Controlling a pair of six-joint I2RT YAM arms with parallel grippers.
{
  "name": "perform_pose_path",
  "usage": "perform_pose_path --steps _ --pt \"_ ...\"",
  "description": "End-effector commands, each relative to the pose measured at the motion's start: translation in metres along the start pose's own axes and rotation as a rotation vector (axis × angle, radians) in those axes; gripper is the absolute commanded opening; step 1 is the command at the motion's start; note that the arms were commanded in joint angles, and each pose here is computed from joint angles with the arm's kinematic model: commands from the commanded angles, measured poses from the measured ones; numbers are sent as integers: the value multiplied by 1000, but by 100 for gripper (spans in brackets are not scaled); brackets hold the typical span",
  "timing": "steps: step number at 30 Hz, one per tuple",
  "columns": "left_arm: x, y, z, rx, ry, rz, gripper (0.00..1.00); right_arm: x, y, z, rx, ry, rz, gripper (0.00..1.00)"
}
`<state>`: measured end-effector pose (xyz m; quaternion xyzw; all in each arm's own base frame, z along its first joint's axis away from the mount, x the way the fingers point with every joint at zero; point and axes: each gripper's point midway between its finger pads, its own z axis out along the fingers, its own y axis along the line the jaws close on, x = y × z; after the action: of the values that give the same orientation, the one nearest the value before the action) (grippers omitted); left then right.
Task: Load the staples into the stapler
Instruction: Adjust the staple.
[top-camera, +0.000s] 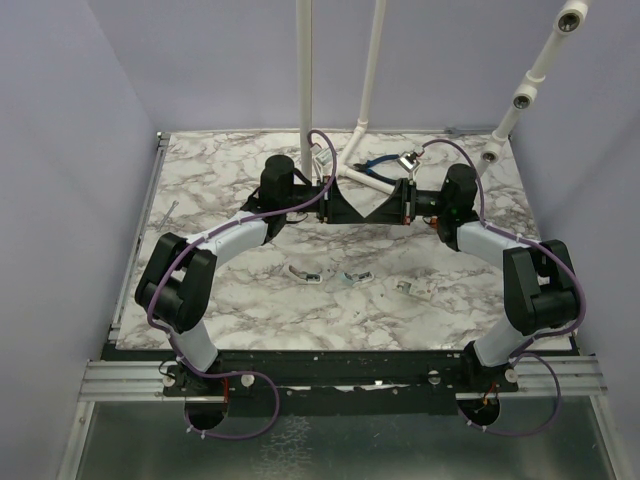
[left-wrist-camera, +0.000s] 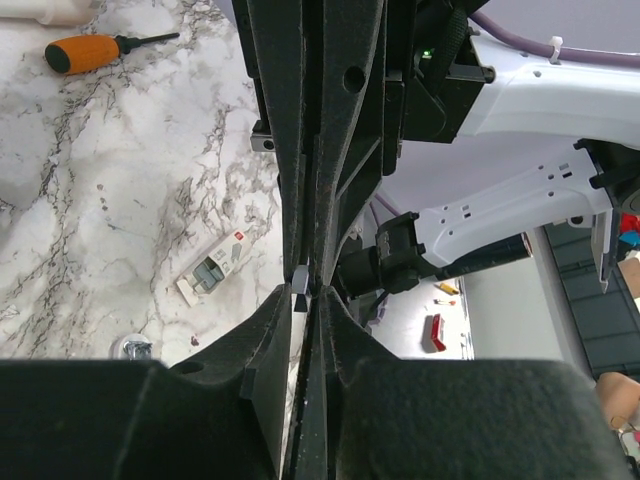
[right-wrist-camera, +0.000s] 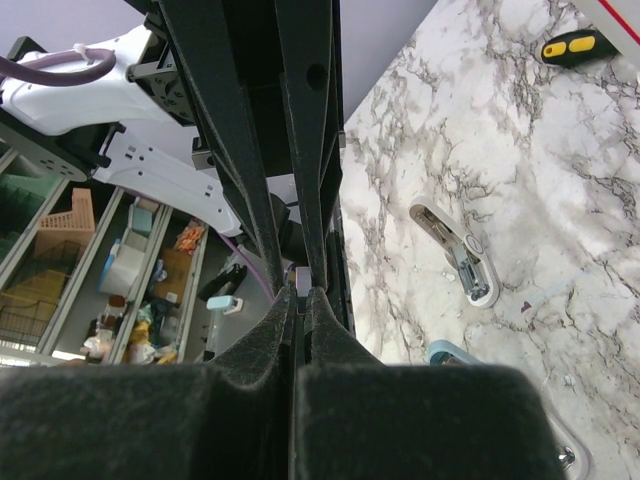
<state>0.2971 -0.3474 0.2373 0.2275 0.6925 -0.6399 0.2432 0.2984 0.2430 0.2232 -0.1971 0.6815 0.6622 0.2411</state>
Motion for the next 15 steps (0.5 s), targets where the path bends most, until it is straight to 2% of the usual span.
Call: perform_pose_path --steps 1,11,15 --pt "-3 -13 -5 31 -7 36 17 8 -5 -2 -9 19 11 1" --pt "-3 -12 -6 29 -11 33 10 8 -6 -2 -8 19 14 2" --pt "-4 -10 -5 23 -15 29 8 8 -5 -2 -11 22 13 6"
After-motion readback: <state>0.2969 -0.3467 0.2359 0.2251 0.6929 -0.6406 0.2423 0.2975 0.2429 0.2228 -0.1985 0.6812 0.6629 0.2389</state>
